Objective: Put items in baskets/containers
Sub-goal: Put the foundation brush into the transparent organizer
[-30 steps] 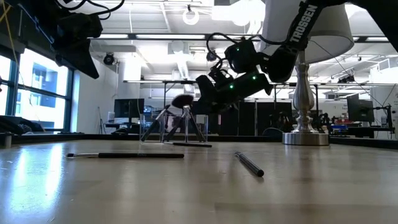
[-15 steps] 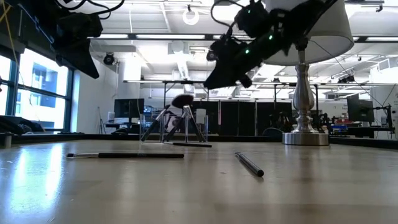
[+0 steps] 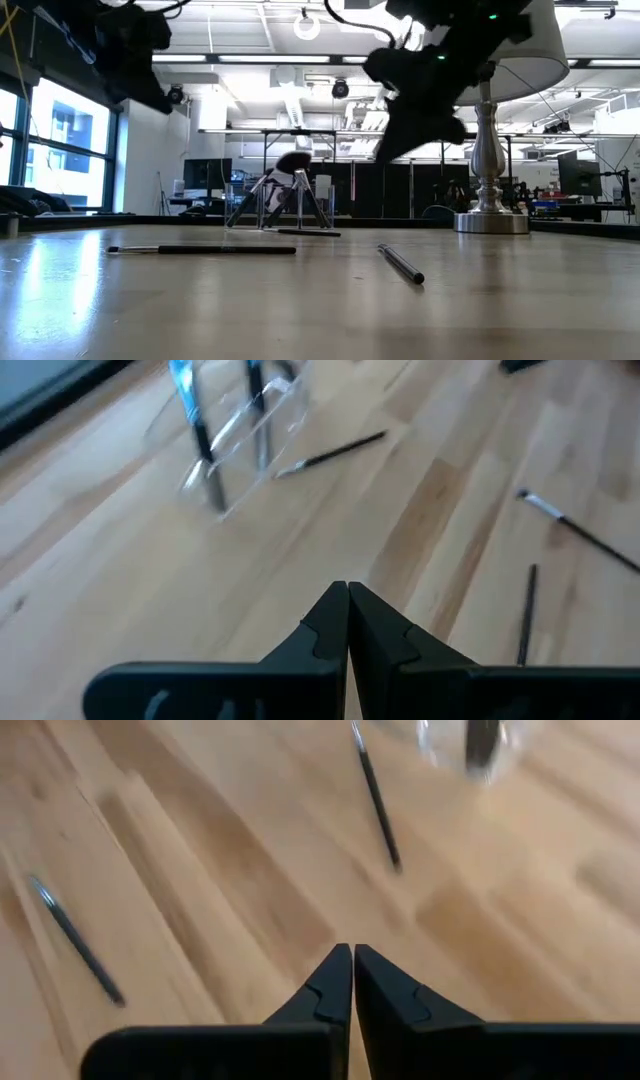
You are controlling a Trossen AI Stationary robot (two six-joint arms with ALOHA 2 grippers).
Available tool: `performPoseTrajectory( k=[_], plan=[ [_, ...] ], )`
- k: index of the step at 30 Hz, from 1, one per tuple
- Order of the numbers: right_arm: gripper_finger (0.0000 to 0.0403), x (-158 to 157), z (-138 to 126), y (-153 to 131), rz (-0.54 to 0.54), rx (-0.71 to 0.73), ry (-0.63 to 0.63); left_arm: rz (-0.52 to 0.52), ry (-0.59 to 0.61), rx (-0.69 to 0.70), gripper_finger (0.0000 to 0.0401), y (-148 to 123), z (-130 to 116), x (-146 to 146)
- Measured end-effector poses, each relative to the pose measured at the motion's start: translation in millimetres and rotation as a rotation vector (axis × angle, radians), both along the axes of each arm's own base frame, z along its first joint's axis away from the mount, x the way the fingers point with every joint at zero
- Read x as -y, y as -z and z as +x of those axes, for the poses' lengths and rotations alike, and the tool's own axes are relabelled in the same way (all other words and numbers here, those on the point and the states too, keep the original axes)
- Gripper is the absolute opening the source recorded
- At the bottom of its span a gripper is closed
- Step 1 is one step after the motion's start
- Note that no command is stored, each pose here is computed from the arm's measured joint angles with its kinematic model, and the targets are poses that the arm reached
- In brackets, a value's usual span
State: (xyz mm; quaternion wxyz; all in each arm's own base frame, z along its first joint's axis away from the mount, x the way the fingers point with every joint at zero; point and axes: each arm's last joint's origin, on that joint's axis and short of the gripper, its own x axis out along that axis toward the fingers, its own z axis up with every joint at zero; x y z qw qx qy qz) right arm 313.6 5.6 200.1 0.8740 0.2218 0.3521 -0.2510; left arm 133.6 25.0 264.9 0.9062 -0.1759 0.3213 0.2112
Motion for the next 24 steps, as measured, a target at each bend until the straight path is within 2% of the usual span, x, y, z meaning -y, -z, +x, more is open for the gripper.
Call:
performPoseTrajectory(
  k=[3,7,12,17,20,24],
  plan=[
    [0.0002,-17.6,-9.9,6.6,0.047,-0.079,0.056,0.013,0.059,0.048,0.0001,-3.9,3.9,0.6],
    [0.0008,-32.5,-23.6,13.5,0.116,-0.177,0.141,-0.018,0.086,0.072,0.0001,-3.8,11.7,2.1],
    [0.0002,-37.3,-40.7,19.6,0.128,-0.344,0.173,-0.027,0.102,0.061,0.0001,1.1,25.9,14.9],
    [0.0002,-33.7,-47.5,21.3,0.085,-0.448,0.109,-0.020,0.070,0.016,0.0001,13.5,44.7,32.4],
    [0.0002,-30.7,-47.9,23.1,0.086,-0.478,0.041,-0.052,0.057,-0.027,0.0001,21.6,54.9,43.9],
    [0.0003,-29.4,-48.1,23.4,0.075,-0.505,-0.029,-0.053,0.126,-0.104,0.0001,28.2,72.5,65.3]
  ],
)
